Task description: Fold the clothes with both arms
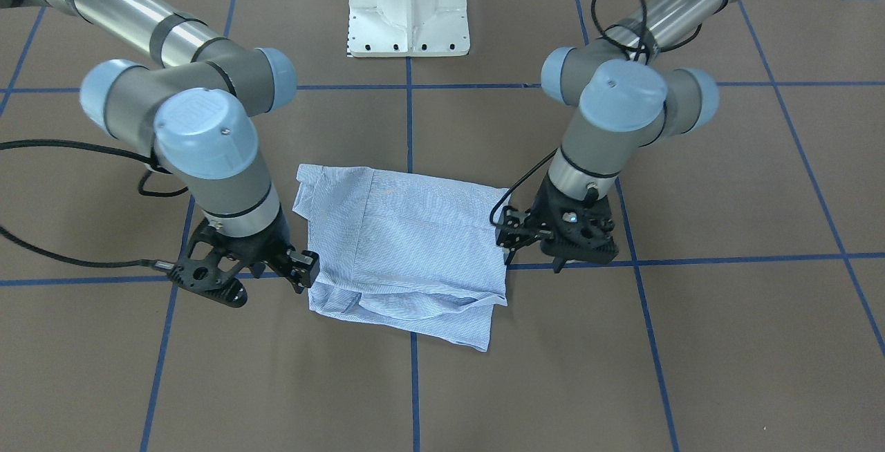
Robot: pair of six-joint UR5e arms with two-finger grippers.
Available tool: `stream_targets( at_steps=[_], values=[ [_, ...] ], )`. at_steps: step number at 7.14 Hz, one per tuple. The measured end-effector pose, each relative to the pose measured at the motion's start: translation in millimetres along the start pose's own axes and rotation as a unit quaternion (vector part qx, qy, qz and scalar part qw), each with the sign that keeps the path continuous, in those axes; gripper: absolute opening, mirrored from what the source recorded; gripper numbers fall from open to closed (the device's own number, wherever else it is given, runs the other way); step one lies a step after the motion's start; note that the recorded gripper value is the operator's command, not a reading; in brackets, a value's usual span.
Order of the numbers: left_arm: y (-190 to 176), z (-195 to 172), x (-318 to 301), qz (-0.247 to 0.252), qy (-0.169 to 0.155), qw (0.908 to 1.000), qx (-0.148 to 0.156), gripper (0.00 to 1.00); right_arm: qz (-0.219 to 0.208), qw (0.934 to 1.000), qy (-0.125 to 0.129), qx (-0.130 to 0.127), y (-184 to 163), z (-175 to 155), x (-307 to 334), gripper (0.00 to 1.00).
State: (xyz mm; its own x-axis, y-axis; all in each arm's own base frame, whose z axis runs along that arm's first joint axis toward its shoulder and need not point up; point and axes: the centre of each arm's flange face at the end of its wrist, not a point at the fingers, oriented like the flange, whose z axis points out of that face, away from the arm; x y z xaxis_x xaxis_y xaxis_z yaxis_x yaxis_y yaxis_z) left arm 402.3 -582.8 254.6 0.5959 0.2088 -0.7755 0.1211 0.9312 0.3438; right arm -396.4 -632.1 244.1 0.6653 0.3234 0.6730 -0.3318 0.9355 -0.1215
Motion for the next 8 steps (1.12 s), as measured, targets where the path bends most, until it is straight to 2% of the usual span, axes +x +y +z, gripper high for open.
stream_targets(
  at_steps=[1, 2, 4, 5, 6, 7, 8],
  values=[
    [9.5, -38.1, -18.0, 0.033, -0.013, 0.9993, -0.008, 1.00, -0.049, 0.9987, 0.015, -0.006, -19.0, -23.8, 37.0, 1.00],
    [14.6, -72.5, -43.3, 0.068, -0.035, 0.9969, -0.015, 1.00, -0.101, 0.9945, 0.026, -0.010, -40.4, -40.1, 88.9, 1.00],
    [17.1, -124.5, -138.9, 0.137, -0.083, 0.9867, -0.027, 1.00, -0.193, 0.9802, 0.036, -0.029, -76.3, -52.3, 212.3, 1.00],
    [23.4, -144.8, -201.7, 0.164, -0.093, 0.9811, -0.044, 1.00, -0.231, 0.9712, 0.045, -0.037, -86.6, -51.3, 277.4, 1.00],
    [40.7, -165.3, -270.4, 0.178, -0.100, 0.9771, -0.061, 1.00, -0.261, 0.9625, 0.055, -0.048, -89.8, -50.3, 347.2, 1.00],
    [63.4, -184.3, -327.4, 0.172, -0.103, 0.9770, -0.073, 1.00, -0.279, 0.9566, 0.060, -0.057, -81.6, -51.9, 414.4, 1.00],
    [87.2, -196.9, -368.8, 0.150, -0.103, 0.9798, -0.083, 1.00, -0.283, 0.9557, 0.055, -0.061, -62.5, -53.1, 475.2, 1.00]
  ],
)
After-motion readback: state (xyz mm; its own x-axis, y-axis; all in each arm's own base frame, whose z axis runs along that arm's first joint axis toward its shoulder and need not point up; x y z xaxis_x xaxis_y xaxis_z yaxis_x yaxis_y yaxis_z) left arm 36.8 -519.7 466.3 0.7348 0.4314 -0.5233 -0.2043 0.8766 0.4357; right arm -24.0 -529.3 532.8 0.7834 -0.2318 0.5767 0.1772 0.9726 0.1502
